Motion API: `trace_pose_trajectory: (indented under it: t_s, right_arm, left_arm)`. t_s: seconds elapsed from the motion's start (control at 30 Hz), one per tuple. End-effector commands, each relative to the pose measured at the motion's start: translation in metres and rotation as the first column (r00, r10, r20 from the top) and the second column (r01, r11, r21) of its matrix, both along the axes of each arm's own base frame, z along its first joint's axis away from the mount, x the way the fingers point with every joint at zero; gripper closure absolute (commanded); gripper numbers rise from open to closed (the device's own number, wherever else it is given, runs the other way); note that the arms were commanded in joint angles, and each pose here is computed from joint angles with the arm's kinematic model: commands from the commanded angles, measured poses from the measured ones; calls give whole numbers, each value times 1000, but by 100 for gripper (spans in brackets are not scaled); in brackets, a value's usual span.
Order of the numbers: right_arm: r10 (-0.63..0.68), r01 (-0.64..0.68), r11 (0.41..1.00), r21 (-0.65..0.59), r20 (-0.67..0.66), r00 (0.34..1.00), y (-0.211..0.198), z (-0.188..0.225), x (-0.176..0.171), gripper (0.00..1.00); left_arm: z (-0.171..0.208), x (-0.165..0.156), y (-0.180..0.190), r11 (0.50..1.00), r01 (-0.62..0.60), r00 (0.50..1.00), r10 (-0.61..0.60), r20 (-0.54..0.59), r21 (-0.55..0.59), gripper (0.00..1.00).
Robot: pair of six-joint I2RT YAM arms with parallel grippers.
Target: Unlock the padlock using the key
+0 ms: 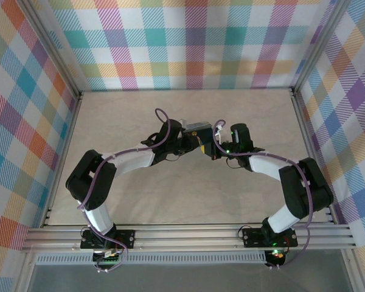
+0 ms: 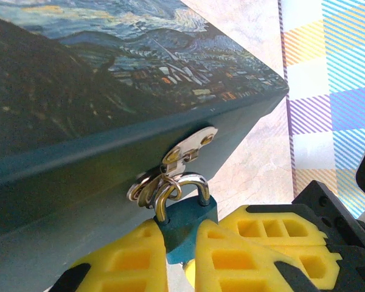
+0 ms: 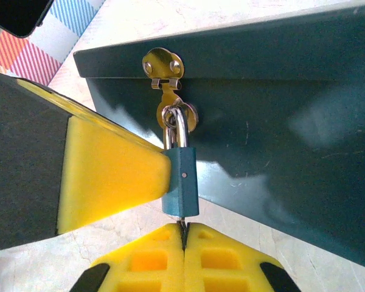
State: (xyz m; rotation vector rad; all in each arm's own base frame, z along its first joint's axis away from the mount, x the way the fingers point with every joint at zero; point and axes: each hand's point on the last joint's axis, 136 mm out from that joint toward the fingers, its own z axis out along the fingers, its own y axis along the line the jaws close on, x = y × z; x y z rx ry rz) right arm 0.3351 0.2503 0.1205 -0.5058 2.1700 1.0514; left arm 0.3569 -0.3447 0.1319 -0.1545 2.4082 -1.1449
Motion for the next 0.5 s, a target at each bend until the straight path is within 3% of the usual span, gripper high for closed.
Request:
trace_pose_trajectory:
  t_s: [0.0, 0.2, 0.47]
  right_arm:
    - [56, -102, 984, 145, 293, 954, 22, 89, 12, 100]
    - [38, -68, 989, 128, 229, 973, 17, 67, 8, 100]
    - [0, -10, 995, 98, 108, 994, 9, 28, 2, 100]
  left_arm:
    - [-21, -38, -16, 992, 124, 987, -122, -101, 17, 86]
    - [-23, -35, -19, 993, 117, 987, -117, -107, -3, 85]
    - [-22, -37, -11, 995, 96, 990, -93, -102, 21, 69]
